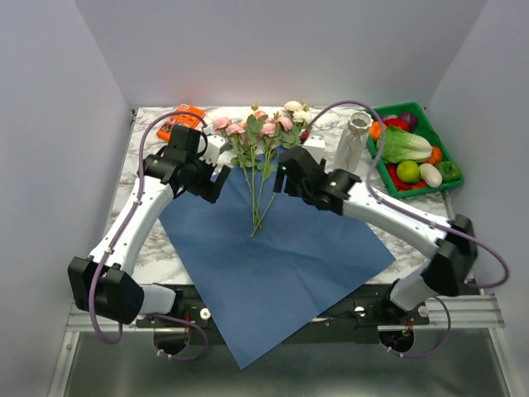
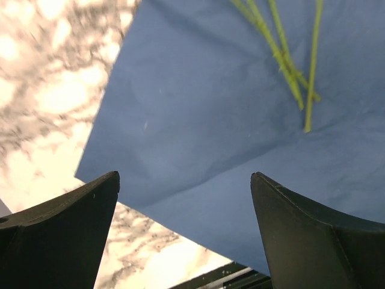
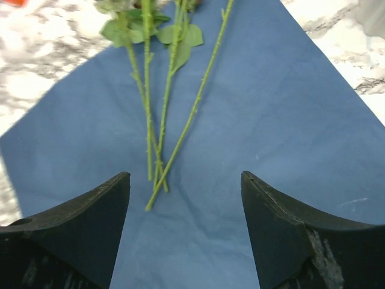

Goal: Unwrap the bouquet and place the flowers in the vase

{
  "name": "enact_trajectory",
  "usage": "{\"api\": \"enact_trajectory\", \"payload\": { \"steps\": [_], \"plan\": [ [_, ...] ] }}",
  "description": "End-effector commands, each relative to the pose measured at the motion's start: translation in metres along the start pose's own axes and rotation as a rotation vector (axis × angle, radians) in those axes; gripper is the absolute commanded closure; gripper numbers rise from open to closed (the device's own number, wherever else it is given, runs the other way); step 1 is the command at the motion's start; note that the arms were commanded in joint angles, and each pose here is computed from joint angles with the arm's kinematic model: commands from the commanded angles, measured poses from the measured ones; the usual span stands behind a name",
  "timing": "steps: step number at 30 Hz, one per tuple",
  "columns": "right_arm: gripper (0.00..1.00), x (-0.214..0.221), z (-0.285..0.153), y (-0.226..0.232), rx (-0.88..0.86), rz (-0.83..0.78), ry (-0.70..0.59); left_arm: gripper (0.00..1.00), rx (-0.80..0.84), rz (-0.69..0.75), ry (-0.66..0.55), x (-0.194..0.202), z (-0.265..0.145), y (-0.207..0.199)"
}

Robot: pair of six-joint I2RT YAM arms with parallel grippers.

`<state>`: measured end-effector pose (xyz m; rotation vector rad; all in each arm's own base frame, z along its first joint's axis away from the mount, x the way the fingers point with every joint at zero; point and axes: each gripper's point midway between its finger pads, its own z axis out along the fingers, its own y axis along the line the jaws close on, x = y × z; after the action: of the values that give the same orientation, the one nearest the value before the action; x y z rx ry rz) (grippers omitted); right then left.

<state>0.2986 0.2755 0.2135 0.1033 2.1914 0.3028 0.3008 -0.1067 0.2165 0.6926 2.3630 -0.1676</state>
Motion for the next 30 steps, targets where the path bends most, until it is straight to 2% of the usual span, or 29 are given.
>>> {"api": "enact_trajectory", "payload": {
  "steps": [1,7,12,17,25,30],
  "plan": [
    [0.21,0.009,0.054,0.002,0.080,-0.066,0.099,0.01,-0.036,-0.001,-0.005,0.013,0.017,0.014],
    [0.28,0.005,0.128,-0.010,0.189,-0.052,0.133,0.01,-0.011,0.023,0.008,0.039,0.026,0.012],
    [0.32,0.004,0.163,-0.016,0.227,-0.043,0.156,0.01,-0.006,0.033,0.081,0.062,0.036,0.012],
    [0.34,0.020,0.196,-0.020,0.265,-0.056,0.203,0.01,-0.012,0.062,0.093,0.073,0.038,0.013],
    [0.41,0.042,0.214,-0.022,0.279,-0.049,0.276,0.01,-0.017,0.085,0.097,0.077,0.029,0.013],
    [0.41,0.061,0.212,-0.033,0.310,-0.039,0.323,0.01,-0.040,0.090,0.101,0.078,0.026,0.017]
  ]
}}
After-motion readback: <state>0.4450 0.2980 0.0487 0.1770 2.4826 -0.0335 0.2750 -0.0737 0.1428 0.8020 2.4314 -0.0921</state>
